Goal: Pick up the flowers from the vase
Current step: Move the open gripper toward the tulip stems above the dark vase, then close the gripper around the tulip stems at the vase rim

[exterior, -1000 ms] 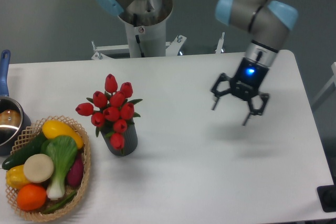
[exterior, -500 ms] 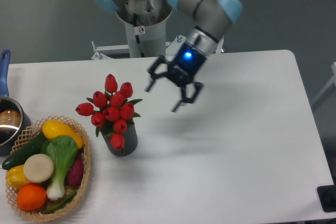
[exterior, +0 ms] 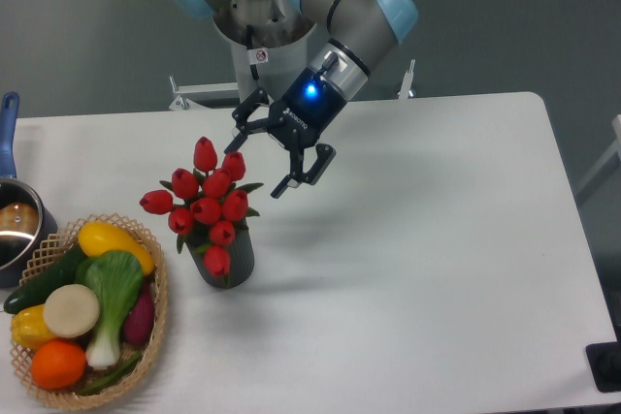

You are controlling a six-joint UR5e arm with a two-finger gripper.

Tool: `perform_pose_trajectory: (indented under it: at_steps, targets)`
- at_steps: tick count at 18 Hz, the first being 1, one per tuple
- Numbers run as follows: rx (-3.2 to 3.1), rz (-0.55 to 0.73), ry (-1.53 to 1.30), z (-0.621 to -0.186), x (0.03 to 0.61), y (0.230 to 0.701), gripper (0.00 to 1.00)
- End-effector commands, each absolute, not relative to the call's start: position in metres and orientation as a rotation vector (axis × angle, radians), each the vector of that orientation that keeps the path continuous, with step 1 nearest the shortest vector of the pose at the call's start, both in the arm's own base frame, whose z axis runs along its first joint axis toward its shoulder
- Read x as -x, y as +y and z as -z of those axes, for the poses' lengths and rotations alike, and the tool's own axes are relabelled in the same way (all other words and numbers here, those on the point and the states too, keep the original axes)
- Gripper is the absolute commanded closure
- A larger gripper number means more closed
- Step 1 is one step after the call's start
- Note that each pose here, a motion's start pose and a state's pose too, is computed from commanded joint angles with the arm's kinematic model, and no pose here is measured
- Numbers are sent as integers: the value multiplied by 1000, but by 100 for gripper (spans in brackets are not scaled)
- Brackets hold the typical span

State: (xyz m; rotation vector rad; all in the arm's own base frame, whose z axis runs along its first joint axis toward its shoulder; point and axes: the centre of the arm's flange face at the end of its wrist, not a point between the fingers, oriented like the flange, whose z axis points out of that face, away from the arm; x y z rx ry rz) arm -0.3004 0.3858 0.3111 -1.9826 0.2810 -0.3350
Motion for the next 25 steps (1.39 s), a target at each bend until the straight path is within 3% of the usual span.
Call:
perform_pose_trajectory:
  at_steps: [17,18,24,25]
  targets:
    - [1987,459,343,-310,292,450,0]
    - [1988,462,346,-310,289,451,6]
    - [2015,434,369,-314,294,456,90]
    - [2045,422,369,-313,294,455,98]
